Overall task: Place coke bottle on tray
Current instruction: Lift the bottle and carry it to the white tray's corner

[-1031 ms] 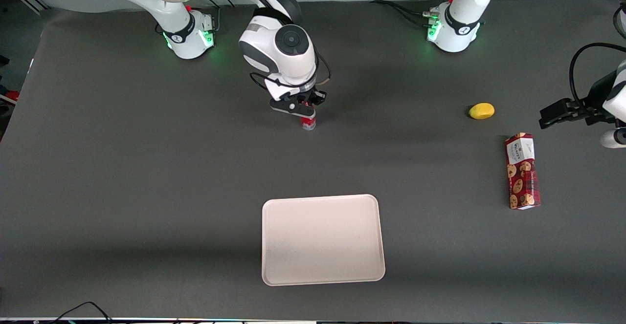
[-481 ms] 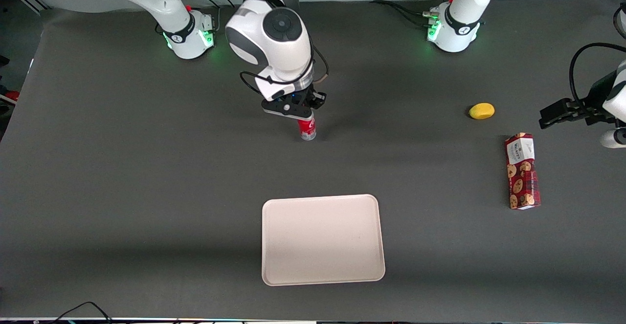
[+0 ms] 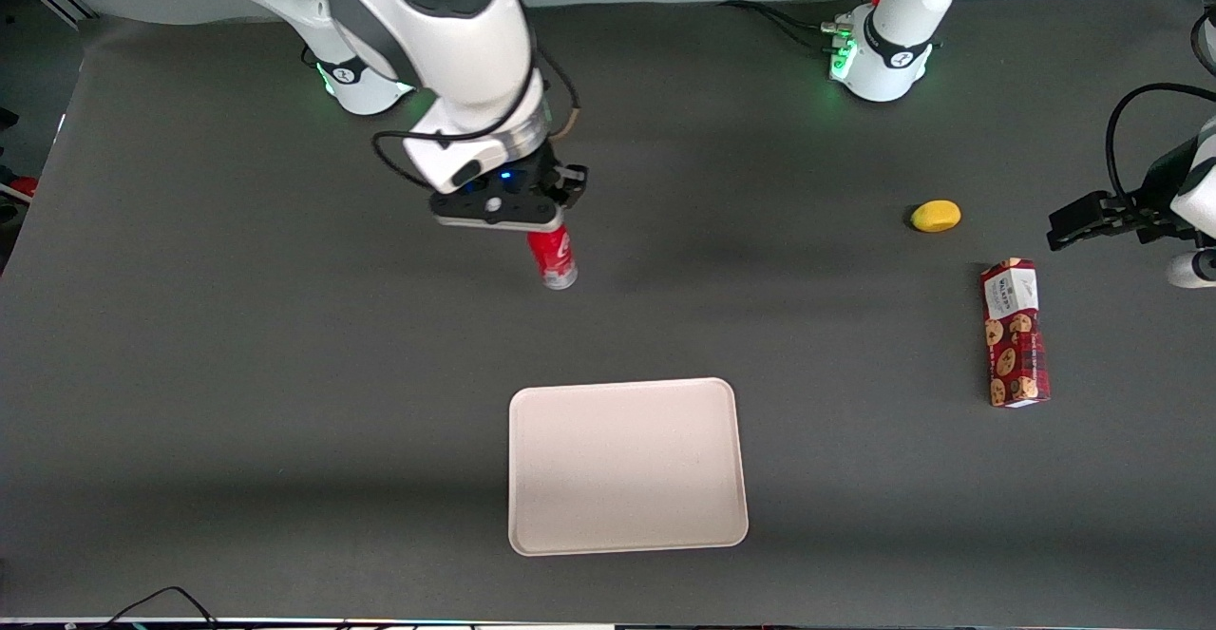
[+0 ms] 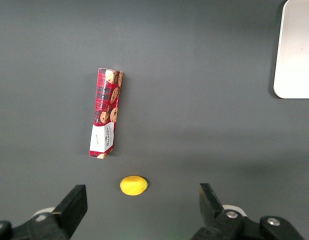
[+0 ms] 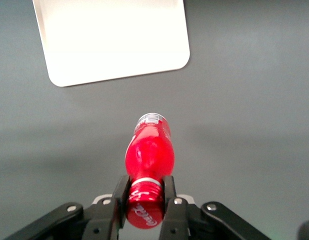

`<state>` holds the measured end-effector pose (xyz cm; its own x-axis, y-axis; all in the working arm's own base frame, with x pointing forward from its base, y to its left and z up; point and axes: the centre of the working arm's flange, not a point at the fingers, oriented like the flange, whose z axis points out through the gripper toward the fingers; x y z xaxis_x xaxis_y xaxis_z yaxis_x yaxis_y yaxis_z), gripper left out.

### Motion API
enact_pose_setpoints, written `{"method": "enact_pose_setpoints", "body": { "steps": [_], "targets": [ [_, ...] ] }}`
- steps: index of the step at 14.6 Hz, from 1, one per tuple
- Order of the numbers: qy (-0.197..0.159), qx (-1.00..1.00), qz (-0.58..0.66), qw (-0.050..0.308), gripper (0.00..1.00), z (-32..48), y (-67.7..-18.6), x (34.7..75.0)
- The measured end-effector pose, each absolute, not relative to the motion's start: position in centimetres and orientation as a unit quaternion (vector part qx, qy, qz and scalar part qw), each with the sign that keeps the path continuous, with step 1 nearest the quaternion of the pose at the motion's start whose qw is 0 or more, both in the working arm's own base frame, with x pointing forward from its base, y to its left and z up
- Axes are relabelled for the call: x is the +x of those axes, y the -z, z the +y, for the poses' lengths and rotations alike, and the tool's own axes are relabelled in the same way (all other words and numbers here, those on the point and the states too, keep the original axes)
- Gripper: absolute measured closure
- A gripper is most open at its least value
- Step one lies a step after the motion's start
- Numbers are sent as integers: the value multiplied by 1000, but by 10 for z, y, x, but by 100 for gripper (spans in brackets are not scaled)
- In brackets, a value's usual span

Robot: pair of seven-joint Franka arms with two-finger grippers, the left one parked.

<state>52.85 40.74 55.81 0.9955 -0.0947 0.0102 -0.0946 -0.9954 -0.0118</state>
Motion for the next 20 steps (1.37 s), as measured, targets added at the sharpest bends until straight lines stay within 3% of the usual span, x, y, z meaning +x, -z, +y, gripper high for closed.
{"method": "enact_pose_setpoints", "body": {
  "steps": [3,6,9,12,15,20],
  "targets": [
    [16,-1000,19,13,68,370,-560,574],
    [17,-999,6,44,68,357,-543,617],
    [56,-996,-9,63,68,337,-506,667],
    [95,-994,-17,52,68,315,-461,705],
    [111,-992,-26,49,68,317,-419,721],
    [101,-993,-35,45,68,333,-357,726]
  ]
}}
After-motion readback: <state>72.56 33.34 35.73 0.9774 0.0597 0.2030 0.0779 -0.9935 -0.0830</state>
